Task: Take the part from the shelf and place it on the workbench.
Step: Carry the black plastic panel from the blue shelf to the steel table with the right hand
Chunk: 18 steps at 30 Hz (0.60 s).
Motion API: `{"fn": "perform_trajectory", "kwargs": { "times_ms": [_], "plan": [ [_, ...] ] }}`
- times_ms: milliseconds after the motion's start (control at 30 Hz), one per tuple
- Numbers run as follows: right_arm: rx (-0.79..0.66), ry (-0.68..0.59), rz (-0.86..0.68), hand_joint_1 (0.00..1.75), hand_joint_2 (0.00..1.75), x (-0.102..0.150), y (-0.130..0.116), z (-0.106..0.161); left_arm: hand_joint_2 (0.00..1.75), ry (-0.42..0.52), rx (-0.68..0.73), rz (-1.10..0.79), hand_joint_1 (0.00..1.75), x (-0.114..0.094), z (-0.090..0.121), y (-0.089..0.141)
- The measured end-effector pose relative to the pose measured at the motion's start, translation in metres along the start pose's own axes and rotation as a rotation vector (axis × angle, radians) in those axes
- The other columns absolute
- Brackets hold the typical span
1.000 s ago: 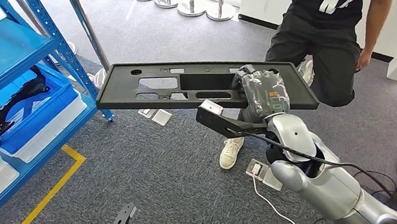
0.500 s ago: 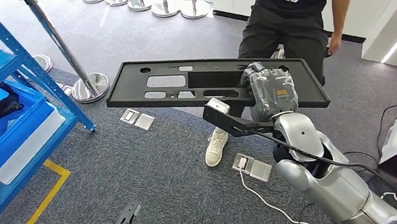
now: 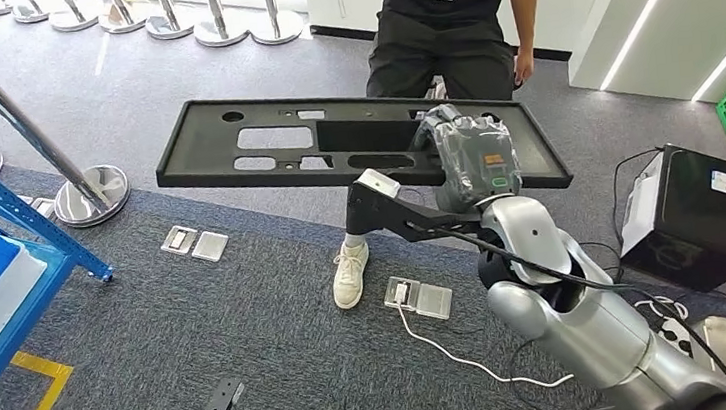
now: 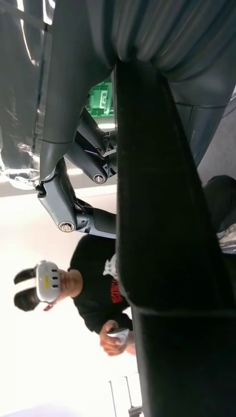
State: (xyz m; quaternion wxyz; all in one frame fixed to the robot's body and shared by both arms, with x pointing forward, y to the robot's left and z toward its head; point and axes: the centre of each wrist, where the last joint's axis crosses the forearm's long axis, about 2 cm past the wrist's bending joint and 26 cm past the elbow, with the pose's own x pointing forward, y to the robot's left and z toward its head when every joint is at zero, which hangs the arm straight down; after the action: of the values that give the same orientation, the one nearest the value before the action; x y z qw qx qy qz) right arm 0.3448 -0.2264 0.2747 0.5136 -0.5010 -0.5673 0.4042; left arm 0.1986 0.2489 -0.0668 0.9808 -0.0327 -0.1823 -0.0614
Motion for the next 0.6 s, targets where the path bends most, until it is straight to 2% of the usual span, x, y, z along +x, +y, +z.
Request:
{"fn": "perform_trajectory", "kwargs": {
  "times_ms": [267, 600],
  "plan": [
    [0.014, 0.009, 0.016, 1.75, 1.75, -0.0028, 0.0063, 0.0031, 1.75, 0.006, 0.002, -0.026, 0.00, -0.0023, -0.0001, -0.0003],
    [-0.006, 0.005, 0.013, 1.75, 1.75, -0.0021, 0.0013, 0.0005, 1.75, 0.005, -0.001, -0.026, 0.00, 0.0003, 0.0000, 0.0006]
  ]
}}
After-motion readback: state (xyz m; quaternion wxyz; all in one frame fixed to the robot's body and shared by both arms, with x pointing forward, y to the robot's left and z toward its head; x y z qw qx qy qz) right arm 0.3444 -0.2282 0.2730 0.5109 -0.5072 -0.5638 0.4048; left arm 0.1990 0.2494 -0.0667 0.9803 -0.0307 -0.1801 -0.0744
